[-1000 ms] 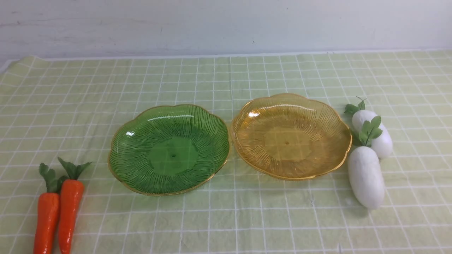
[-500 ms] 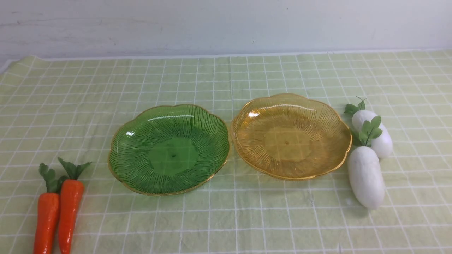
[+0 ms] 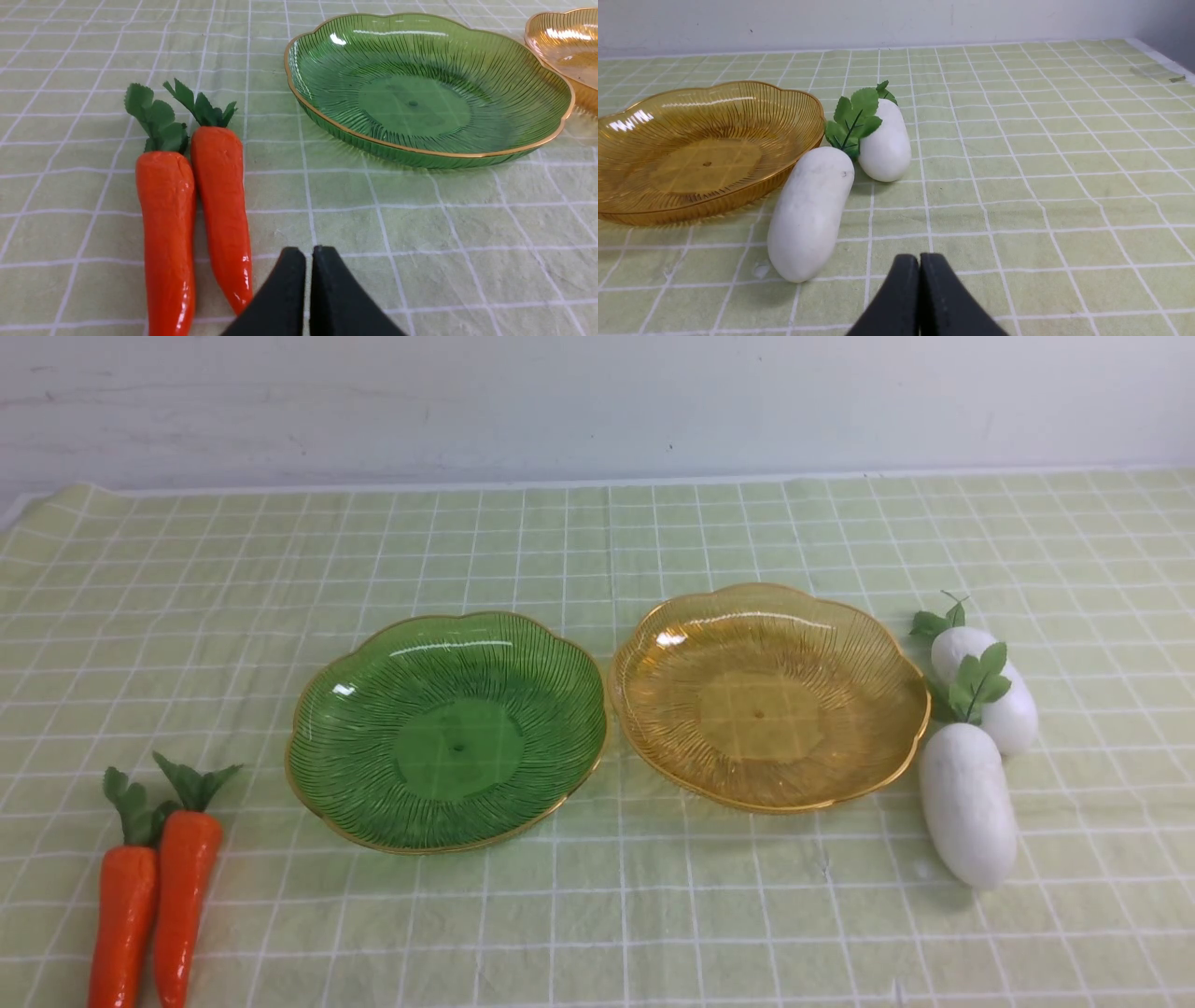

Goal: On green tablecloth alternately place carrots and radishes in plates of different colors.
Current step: 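Place the white radish on the plate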

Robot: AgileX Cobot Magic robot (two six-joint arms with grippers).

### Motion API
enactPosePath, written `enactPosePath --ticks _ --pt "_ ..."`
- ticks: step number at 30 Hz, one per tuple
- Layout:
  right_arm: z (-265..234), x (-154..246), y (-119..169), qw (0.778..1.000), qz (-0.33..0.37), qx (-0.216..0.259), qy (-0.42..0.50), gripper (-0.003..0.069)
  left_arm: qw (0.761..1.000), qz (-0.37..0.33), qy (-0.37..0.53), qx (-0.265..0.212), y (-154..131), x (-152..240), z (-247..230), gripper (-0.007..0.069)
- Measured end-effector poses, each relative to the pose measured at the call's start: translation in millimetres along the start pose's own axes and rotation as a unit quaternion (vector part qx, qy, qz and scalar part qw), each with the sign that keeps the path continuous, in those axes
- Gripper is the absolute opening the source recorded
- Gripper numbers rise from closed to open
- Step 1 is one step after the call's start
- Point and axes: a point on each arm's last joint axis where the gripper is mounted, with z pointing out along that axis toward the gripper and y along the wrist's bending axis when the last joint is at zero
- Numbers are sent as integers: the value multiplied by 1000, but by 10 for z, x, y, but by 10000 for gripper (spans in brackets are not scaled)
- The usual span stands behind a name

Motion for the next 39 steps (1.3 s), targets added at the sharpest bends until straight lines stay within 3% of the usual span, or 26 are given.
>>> enactPosePath --ticks 13,15,17,18,21,24,26,32,39 --pt "0 0 0 1000 0 0 0 -15 1000 -21 0 6 -11 1 0 3" --pt "1 -13 2 1000 13 -1 -9 -15 990 -138 4 37 -67 -2 -2 3" --pt "2 -31 20 996 85 -13 -20 -15 957 -279 13 74 -135 -12 -9 3" --pt "1 -45 34 989 136 -40 -28 -15 933 -346 18 93 -170 -26 -16 3" --pt "-3 -63 73 945 323 -51 -24 -15 858 -494 32 140 -248 -75 -37 3" --pt "-6 -77 96 903 425 -68 -21 -15 808 -563 36 170 -287 -118 -54 3" --pt "-7 -83 103 890 450 -73 -20 -15 794 -580 32 180 -294 -142 -60 3" --pt "-8 -91 103 886 457 -76 -23 -15 794 -579 13 185 -281 -175 -62 3" --pt "-154 -490 102 941 313 -90 -90 -15 839 -493 -1 231 -369 -425 -216 3"
